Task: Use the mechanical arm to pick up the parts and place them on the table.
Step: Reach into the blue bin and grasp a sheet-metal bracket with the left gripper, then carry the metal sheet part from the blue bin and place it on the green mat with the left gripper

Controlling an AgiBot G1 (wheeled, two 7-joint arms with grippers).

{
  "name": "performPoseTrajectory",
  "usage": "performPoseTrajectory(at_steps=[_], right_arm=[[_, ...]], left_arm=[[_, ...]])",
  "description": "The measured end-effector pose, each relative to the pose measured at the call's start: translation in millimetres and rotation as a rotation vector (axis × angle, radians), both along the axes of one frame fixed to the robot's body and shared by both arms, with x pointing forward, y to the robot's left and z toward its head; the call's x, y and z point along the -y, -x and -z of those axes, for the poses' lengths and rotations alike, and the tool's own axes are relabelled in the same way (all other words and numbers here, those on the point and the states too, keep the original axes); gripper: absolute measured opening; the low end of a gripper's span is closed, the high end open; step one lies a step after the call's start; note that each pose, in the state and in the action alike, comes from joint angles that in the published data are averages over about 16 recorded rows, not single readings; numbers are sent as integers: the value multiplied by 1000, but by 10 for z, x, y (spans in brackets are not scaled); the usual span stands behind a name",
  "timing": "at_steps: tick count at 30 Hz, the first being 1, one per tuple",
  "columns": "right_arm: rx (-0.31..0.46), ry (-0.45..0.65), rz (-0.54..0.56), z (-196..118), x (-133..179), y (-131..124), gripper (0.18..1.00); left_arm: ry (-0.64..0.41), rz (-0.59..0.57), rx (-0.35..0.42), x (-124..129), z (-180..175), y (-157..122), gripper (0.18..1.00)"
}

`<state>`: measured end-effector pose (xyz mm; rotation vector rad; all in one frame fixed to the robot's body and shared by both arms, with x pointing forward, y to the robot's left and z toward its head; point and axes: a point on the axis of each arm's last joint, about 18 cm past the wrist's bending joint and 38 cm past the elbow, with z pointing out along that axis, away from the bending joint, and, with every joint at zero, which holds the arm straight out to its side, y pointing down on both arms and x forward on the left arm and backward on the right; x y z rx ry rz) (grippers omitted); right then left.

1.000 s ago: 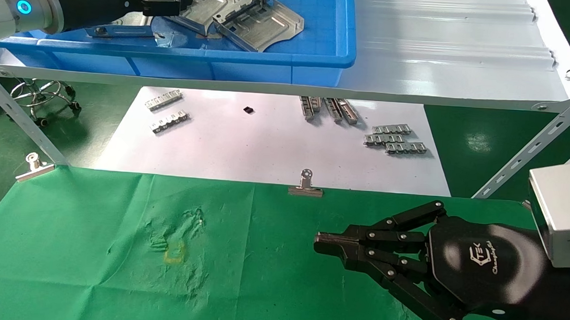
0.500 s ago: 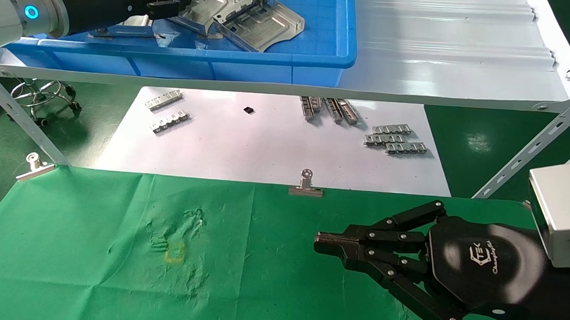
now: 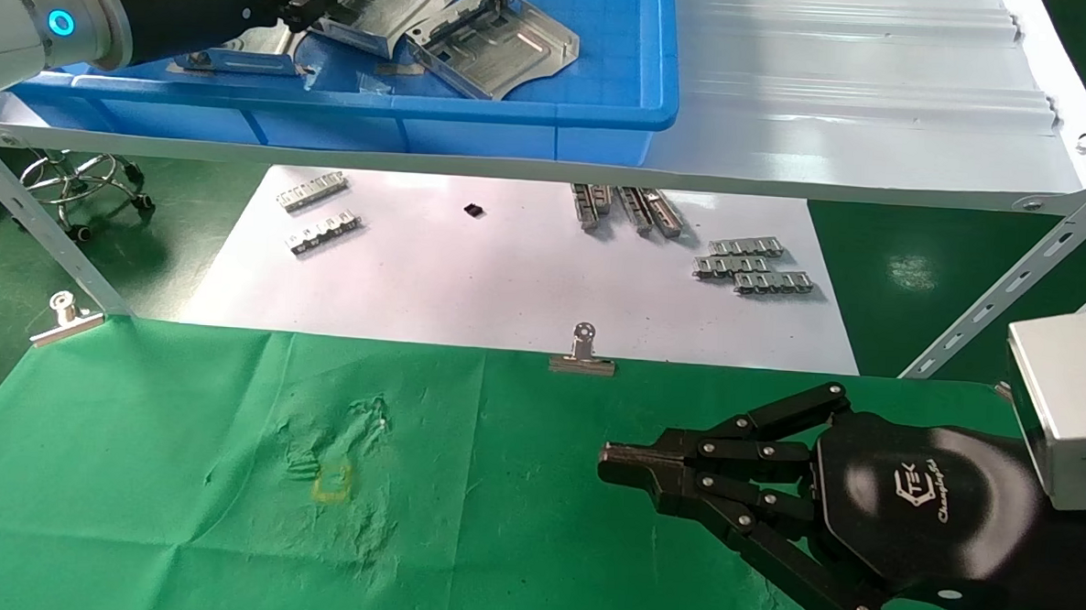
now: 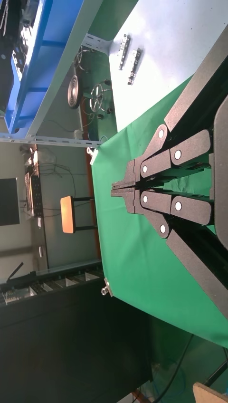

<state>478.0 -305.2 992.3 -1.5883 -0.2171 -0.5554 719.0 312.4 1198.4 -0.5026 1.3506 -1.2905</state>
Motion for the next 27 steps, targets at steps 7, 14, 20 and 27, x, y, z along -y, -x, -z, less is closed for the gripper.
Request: performPoseTrajectory(at_steps=[7,14,20,27], right_arm=[[0,0,0,0,0,0,192],[0,0,0,0,0,0,192],[0,0,0,0,0,0,192],[0,0,0,0,0,0,192]], left_arm=[[-7,0,13,-14,-42,24,317],[-11,11,37,-19,-133,81,262],[-15,36,65,-11,-232,159,256],[-53,120,103,7,-323,344,255]])
